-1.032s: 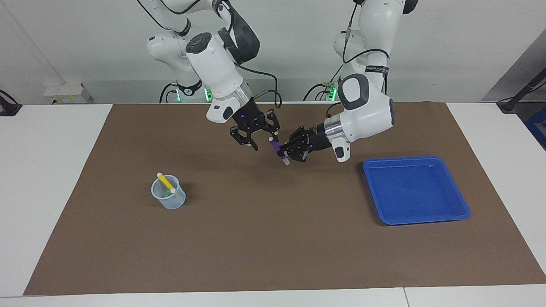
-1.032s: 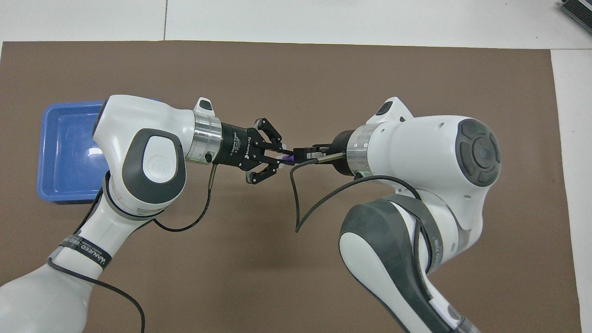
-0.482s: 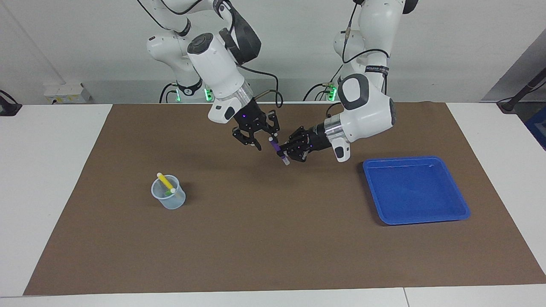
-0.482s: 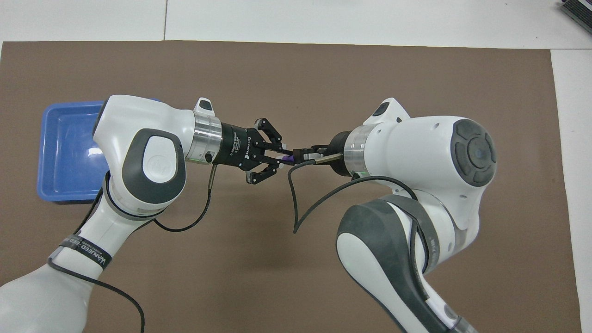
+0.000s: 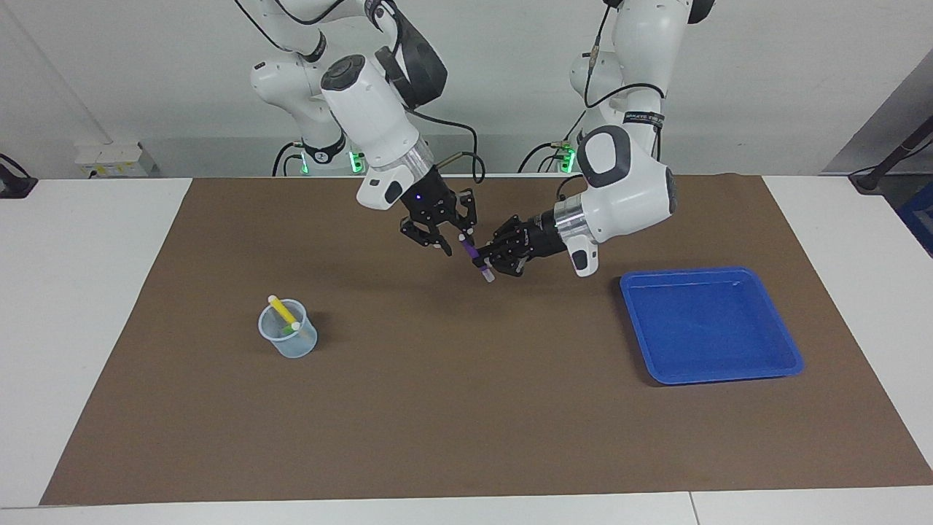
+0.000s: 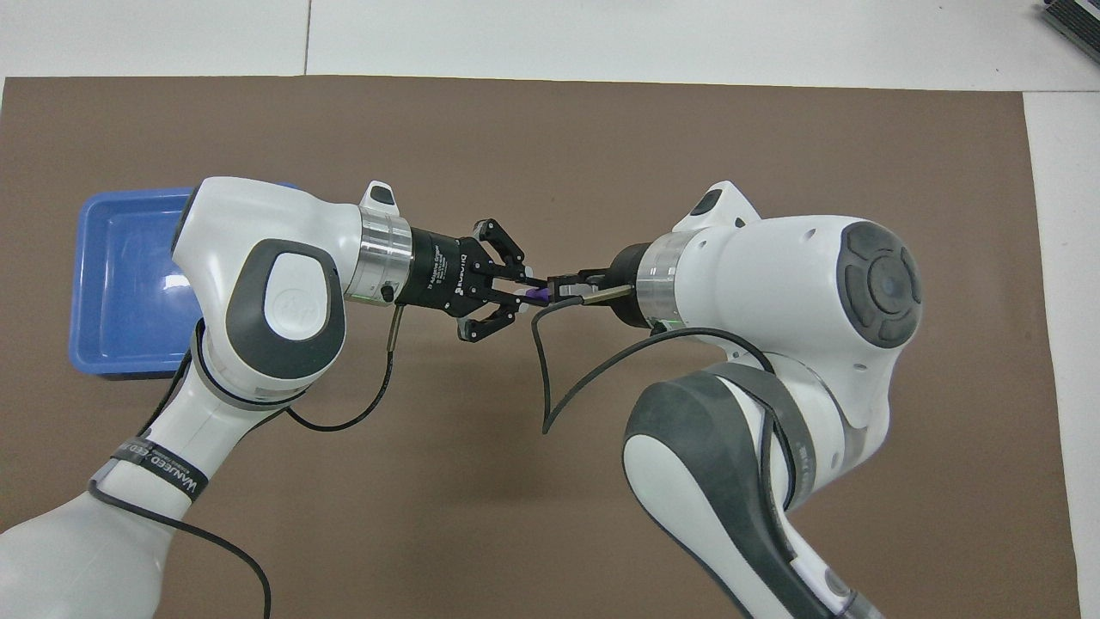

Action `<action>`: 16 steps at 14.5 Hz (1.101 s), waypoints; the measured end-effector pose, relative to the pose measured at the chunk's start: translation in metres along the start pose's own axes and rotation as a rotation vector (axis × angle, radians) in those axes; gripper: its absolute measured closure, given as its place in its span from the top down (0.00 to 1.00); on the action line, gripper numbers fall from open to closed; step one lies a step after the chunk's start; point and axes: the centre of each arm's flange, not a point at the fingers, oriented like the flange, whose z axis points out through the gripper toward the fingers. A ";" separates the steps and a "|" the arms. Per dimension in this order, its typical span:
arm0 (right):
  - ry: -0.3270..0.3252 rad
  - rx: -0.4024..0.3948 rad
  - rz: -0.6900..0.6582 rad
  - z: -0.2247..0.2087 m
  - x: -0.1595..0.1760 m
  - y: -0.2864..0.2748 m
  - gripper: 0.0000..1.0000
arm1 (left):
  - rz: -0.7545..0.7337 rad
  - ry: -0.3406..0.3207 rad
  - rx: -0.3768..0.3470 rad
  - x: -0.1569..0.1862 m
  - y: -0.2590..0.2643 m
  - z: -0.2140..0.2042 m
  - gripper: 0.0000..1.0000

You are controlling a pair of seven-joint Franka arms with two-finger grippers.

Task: Transfer and insert pens with both arms
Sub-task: 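Open the left gripper and pull back while the right gripper holds the pen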

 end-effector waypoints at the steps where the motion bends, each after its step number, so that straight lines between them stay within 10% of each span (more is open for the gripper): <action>1: 0.000 0.000 0.000 0.000 0.000 0.000 0.44 | -0.002 -0.004 -0.003 0.000 0.000 0.000 0.17; 16: -0.001 0.004 0.000 0.001 0.000 -0.004 0.18 | -0.002 -0.008 -0.021 -0.006 0.000 0.005 0.17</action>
